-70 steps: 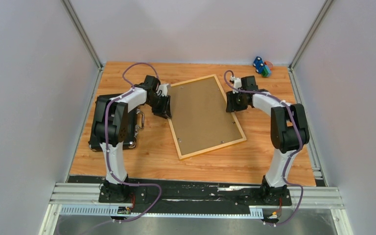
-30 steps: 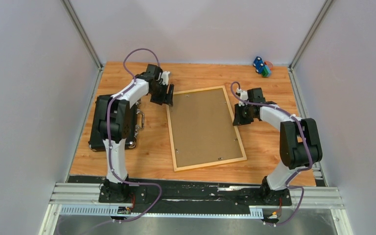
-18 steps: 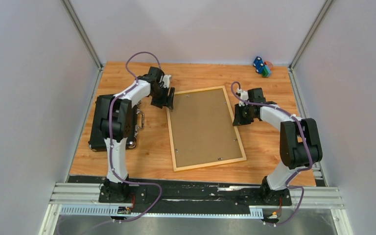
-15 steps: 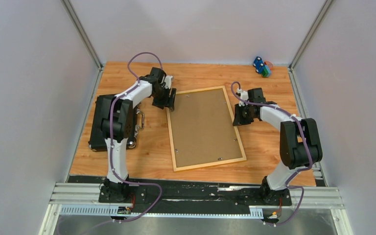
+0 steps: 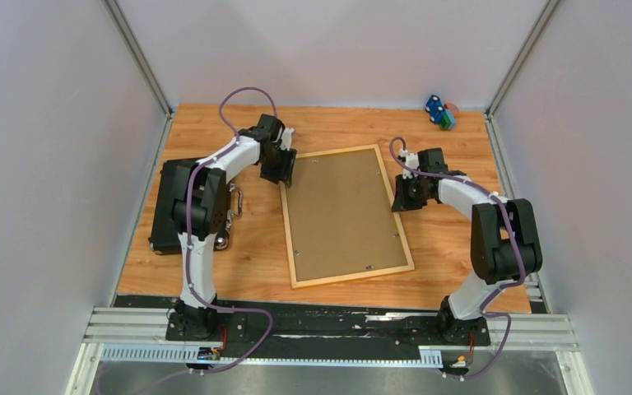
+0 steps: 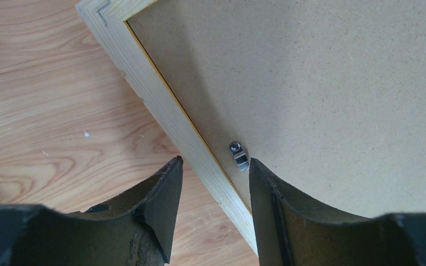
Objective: Put the photo into the frame
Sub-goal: Install the photo frame at the center of the board.
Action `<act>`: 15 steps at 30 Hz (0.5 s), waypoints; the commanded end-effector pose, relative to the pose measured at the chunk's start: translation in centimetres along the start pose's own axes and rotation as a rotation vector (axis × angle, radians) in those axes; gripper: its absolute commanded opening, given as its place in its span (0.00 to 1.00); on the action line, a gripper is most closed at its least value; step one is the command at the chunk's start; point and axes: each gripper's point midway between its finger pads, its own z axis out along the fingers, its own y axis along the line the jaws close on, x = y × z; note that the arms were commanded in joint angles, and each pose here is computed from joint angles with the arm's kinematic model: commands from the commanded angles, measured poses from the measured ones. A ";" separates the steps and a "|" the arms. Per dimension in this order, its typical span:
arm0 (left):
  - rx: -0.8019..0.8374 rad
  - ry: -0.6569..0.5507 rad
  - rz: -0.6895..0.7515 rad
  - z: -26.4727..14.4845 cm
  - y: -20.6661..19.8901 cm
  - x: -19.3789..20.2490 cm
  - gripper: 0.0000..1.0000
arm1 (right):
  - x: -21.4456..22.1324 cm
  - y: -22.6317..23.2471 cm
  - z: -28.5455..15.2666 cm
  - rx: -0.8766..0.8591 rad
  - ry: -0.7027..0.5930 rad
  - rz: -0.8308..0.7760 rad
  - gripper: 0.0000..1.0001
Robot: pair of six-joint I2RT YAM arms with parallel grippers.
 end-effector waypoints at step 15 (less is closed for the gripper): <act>-0.028 -0.019 0.005 0.7 -0.4 0.2 0.55 | -1.5 0.4 -0.6 -0.044 -0.051 -0.006 0.03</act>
